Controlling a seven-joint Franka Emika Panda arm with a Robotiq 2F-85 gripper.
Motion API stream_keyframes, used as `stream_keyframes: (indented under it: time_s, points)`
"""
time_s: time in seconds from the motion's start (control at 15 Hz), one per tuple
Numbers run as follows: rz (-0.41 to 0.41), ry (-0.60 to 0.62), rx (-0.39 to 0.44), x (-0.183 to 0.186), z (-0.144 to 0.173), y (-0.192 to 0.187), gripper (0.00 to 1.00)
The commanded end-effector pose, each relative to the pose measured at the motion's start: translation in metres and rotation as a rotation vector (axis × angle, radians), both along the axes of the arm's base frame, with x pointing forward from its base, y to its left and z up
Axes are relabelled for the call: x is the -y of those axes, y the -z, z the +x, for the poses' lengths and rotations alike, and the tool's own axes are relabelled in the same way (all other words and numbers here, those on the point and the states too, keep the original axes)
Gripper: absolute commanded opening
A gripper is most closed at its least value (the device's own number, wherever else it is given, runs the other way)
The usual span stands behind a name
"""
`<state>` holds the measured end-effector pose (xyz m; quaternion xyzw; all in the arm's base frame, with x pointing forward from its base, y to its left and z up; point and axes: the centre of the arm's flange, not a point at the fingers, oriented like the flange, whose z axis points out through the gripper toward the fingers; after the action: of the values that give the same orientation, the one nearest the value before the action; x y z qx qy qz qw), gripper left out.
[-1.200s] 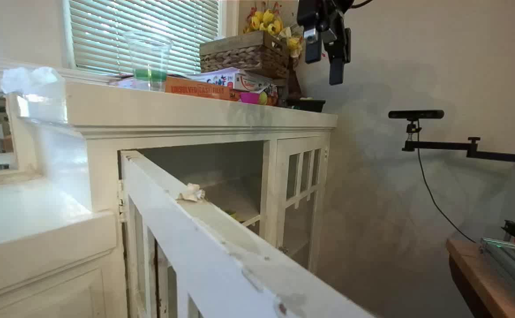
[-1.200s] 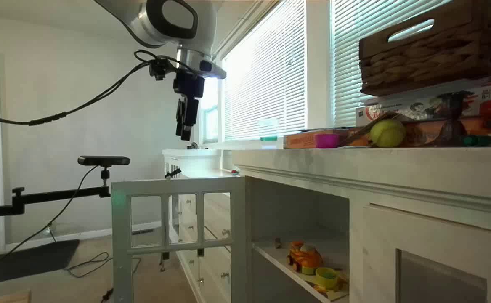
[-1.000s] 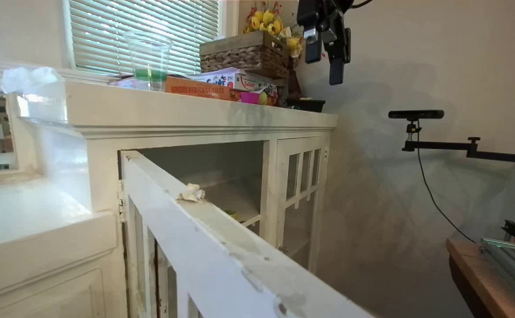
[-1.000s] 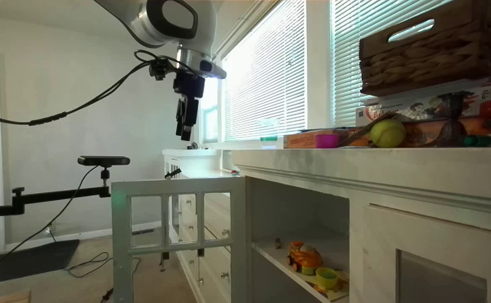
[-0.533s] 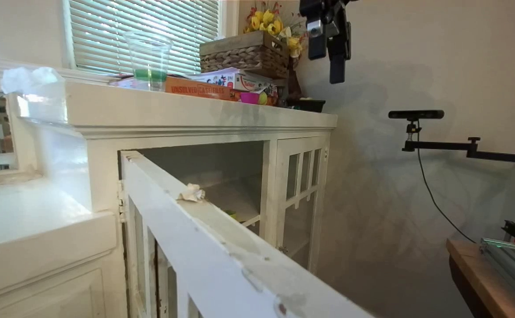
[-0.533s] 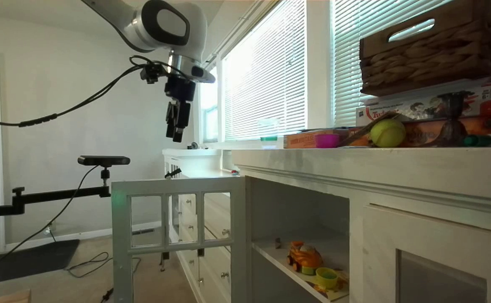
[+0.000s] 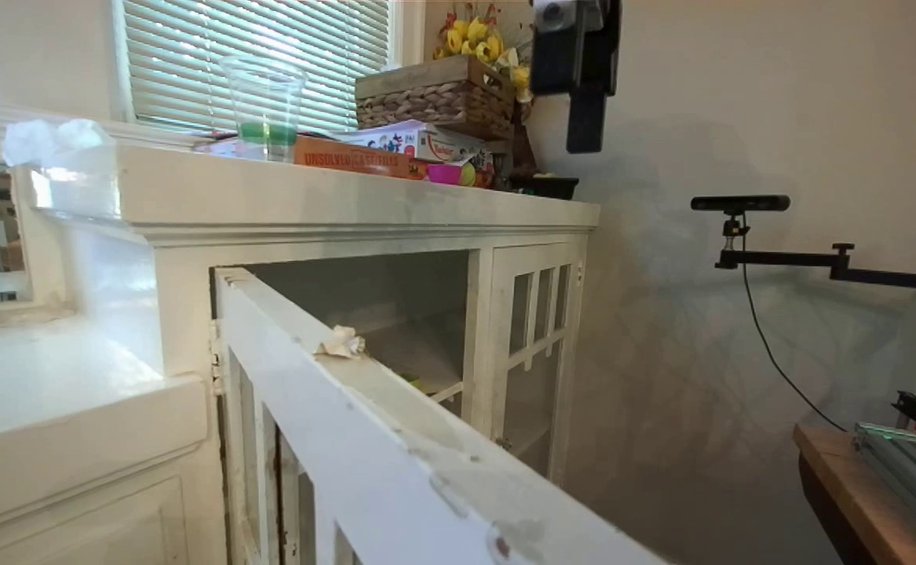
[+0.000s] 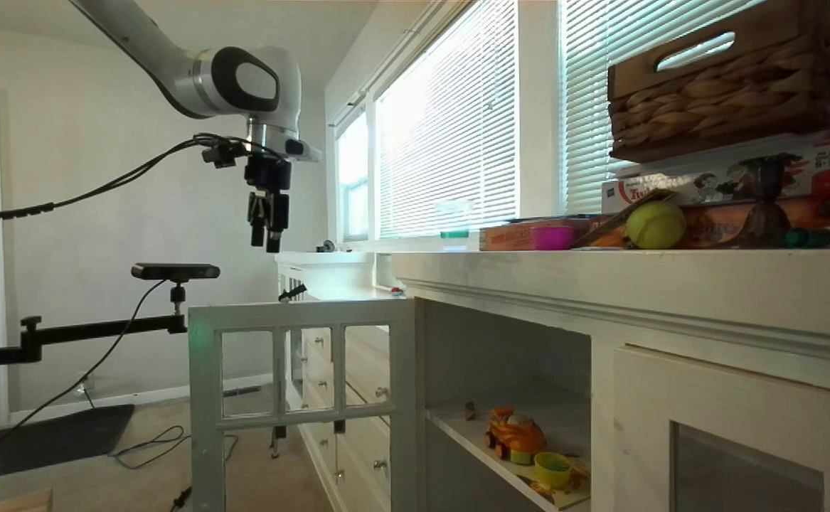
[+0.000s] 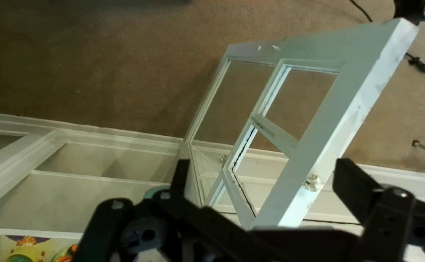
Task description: Close the left door of the cabinet on the right.
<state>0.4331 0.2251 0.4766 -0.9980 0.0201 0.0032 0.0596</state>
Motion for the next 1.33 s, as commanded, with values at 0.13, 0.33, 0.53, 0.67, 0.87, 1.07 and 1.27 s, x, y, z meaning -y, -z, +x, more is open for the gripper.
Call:
stream_keyframes:
  time_s: [0.13, 0.33, 0.53, 0.67, 0.87, 1.07, 1.27]
  points:
    - [-0.045, 0.140, -0.002, -0.031, 0.009, 0.035, 1.00]
    - [-0.043, 0.166, -0.066, -0.048, 0.004, 0.045, 1.00]
    - [-0.047, 0.169, -0.058, -0.069, -0.001, 0.053, 1.00]
    - [-0.038, 0.150, -0.058, -0.057, -0.008, 0.053, 1.00]
    - [-0.037, 0.147, -0.059, -0.060, -0.009, 0.054, 1.00]
    - [-0.036, 0.154, -0.059, -0.057, -0.007, 0.054, 1.00]
    - [-0.035, 0.239, -0.070, -0.070, -0.002, 0.055, 1.00]
